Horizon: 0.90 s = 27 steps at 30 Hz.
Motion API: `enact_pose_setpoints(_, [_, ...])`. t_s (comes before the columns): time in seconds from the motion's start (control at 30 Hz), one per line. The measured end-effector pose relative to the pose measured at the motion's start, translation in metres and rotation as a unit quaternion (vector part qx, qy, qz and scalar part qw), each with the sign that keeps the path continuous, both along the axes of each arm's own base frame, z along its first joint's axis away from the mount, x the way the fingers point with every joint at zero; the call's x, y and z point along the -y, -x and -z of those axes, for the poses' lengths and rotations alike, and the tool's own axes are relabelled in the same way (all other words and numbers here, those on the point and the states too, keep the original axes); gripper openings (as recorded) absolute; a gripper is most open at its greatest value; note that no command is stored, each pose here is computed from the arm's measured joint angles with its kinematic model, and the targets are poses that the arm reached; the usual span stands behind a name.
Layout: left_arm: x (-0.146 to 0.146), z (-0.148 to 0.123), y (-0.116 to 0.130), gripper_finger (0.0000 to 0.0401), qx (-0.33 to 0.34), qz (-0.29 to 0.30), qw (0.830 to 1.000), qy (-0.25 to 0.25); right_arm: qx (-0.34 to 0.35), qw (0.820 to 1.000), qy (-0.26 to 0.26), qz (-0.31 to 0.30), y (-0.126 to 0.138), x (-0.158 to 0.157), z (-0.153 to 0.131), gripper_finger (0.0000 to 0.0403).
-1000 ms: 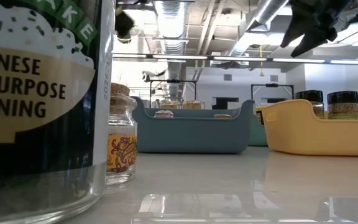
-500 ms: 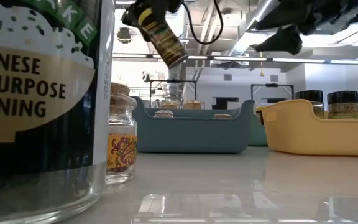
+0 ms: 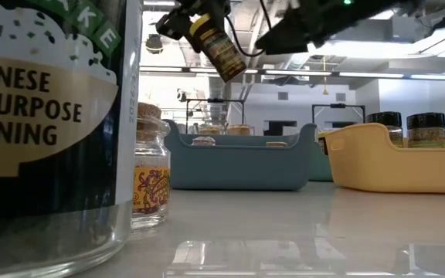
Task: Sort spices by type
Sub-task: Put the yellow spice bottle into the green bin
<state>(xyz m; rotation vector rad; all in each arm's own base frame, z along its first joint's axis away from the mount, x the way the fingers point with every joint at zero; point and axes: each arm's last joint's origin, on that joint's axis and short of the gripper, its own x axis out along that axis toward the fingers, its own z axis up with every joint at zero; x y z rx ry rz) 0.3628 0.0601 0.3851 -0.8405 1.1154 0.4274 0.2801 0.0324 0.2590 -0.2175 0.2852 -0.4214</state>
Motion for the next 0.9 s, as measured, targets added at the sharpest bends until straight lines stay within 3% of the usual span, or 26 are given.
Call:
enact_pose_setpoints(0.33, [0.012,-0.001,-0.004,0.0224,0.011,0.014,1.000,-0.002,-0.072,0.997,0.015,0.015,-0.055,-0.006,0.000,0.0327])
enact_pose_setpoints(0.6, [0.022,-0.001,-0.006,0.0224,0.018,0.030,0.999,-0.001,-0.148,0.988,0.024,0.034,-0.074,-0.001,0.009,0.0323])
enact_pose_setpoints(0.7, [0.022,-0.001,-0.006,0.0224,0.019,0.031,0.999,-0.003,-0.154,0.987,0.012,0.041,-0.076,-0.001,0.009,0.0302])
enact_pose_setpoints(0.83, [0.021,-0.001,-0.006,0.0225,0.020,0.035,0.999,-0.006,-0.149,0.988,0.010,0.040,-0.075,-0.001,0.006,0.0244])
enact_pose_setpoints(0.9, [0.022,-0.002,-0.006,0.0234,0.021,0.038,0.999,-0.006,-0.148,0.988,0.010,0.040,-0.074,-0.001,0.005,0.0241])
